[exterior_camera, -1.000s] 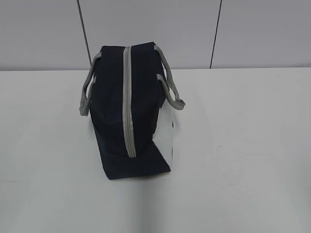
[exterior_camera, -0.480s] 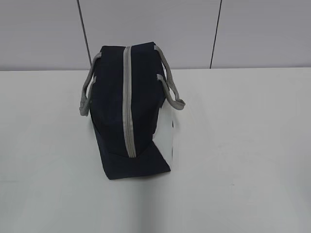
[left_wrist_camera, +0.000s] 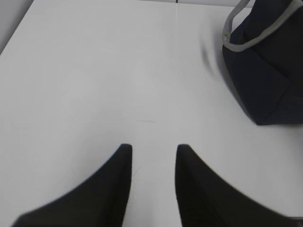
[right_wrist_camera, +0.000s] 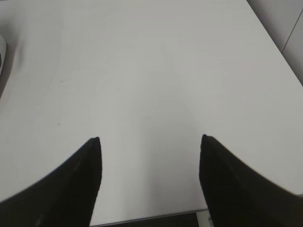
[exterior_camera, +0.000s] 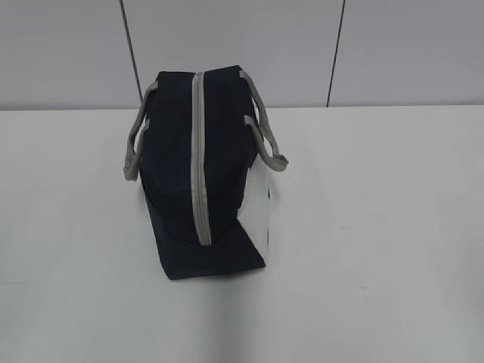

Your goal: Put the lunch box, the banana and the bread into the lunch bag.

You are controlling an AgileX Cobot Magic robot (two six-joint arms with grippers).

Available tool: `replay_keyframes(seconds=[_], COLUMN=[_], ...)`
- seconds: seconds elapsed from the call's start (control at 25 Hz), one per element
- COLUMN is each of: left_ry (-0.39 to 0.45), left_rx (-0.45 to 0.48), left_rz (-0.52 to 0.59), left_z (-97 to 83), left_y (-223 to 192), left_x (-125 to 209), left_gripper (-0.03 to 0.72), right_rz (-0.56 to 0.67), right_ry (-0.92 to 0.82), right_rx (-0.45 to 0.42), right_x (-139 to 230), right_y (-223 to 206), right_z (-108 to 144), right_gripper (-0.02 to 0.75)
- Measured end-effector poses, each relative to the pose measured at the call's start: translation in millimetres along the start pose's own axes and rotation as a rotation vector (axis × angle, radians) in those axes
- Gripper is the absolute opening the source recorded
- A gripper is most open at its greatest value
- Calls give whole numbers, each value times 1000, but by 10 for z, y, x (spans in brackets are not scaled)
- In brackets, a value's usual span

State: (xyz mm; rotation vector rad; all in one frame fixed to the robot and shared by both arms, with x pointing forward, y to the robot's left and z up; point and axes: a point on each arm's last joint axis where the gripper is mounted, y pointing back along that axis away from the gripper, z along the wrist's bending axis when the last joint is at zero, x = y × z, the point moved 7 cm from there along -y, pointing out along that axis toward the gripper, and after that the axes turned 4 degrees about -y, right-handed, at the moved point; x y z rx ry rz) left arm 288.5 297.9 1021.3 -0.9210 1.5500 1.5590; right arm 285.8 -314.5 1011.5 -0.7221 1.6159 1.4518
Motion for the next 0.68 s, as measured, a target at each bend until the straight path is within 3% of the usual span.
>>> replay_keyframes(seconds=[0.68], left_ry=[2], left_rx=[-2], left_rz=[0], left_z=[1], left_y=[0], left_x=[0], left_gripper=[241], right_rz=[0], right_ry=[0], right_rx=[0], right_x=[0], right_y=[0], right_z=[0], right_gripper=[478])
